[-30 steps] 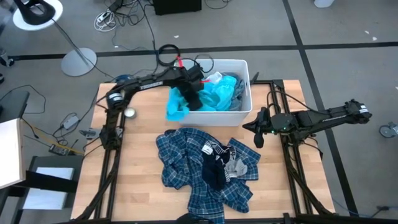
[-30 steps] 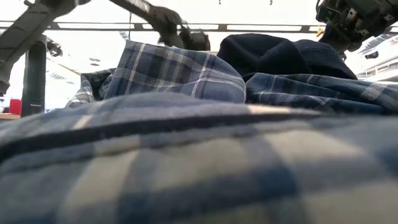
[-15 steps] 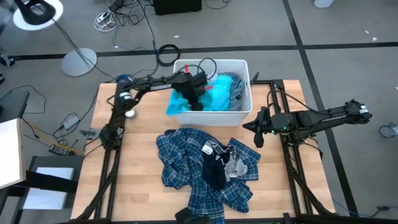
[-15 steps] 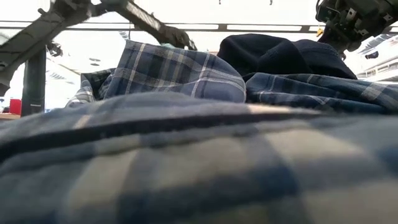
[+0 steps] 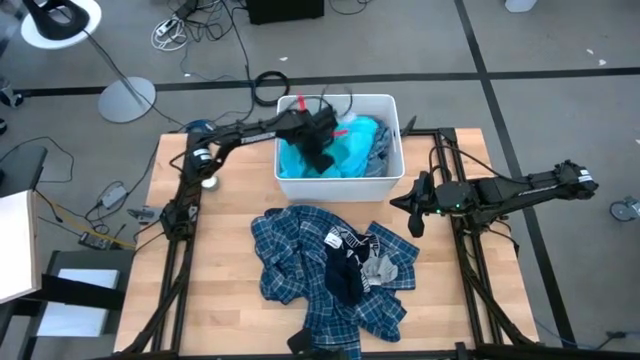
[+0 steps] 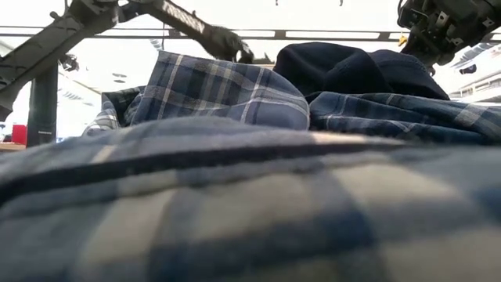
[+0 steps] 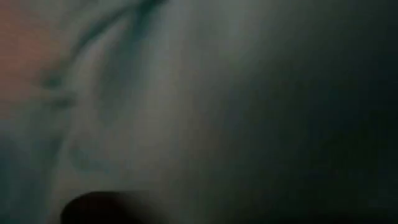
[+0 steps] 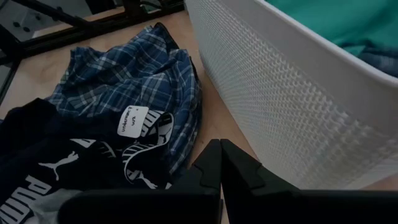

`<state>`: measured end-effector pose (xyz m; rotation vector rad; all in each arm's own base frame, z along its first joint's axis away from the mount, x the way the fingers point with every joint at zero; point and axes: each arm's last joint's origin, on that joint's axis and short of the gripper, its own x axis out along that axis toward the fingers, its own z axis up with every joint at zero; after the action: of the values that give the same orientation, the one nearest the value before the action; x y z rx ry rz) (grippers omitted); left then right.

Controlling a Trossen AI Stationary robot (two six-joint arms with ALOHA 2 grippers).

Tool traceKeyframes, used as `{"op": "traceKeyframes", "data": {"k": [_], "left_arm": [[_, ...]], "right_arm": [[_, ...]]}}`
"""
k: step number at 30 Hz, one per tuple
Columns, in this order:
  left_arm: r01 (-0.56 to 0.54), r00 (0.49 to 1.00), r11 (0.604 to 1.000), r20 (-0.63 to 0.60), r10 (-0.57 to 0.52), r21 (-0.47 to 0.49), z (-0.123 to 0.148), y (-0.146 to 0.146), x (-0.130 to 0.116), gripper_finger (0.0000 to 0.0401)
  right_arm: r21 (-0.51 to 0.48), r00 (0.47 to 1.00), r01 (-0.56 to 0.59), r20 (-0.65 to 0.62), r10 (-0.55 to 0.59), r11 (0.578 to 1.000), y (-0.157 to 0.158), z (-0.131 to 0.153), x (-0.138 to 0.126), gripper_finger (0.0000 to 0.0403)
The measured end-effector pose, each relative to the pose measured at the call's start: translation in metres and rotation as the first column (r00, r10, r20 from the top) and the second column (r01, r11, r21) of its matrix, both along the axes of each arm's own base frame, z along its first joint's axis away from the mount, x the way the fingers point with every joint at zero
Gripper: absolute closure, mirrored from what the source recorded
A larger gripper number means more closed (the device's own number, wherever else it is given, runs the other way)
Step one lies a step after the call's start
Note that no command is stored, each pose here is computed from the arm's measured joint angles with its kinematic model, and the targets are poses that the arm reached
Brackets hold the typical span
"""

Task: Sort clothes
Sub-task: Put the blue shorts into the white bin, then put the gray sock into the white bin

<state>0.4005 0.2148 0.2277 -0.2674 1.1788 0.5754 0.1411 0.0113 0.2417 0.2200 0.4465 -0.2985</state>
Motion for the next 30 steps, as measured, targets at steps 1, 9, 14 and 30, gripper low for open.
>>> {"op": "traceKeyframes", "data": {"k": [1,9,14,30], "left_arm": [[-0.002,0.999,1.0,0.036,0.002,0.017,0.013,0.0,0.001,0.0401],[-0.044,0.991,0.991,0.133,0.027,0.127,0.1,-0.008,-0.002,0.0401],[-0.013,0.986,0.989,0.165,-0.011,0.145,0.14,-0.03,-0.013,0.0401],[0.201,0.789,0.946,0.53,-0.311,0.255,0.191,-0.186,-0.112,0.04]], "right_arm": [[-0.001,1.0,-0.001,0.0,0.001,1.0,0.0,0.0,0.0,0.04],[-0.005,1.0,-0.002,-0.001,0.002,1.0,0.0,0.0,0.0,0.04],[-0.005,1.0,-0.002,-0.005,0.002,1.0,0.0,0.0,0.0,0.0399],[0.092,0.996,-0.082,-0.019,0.084,0.992,0.006,-0.012,0.0,0.0388]]}}
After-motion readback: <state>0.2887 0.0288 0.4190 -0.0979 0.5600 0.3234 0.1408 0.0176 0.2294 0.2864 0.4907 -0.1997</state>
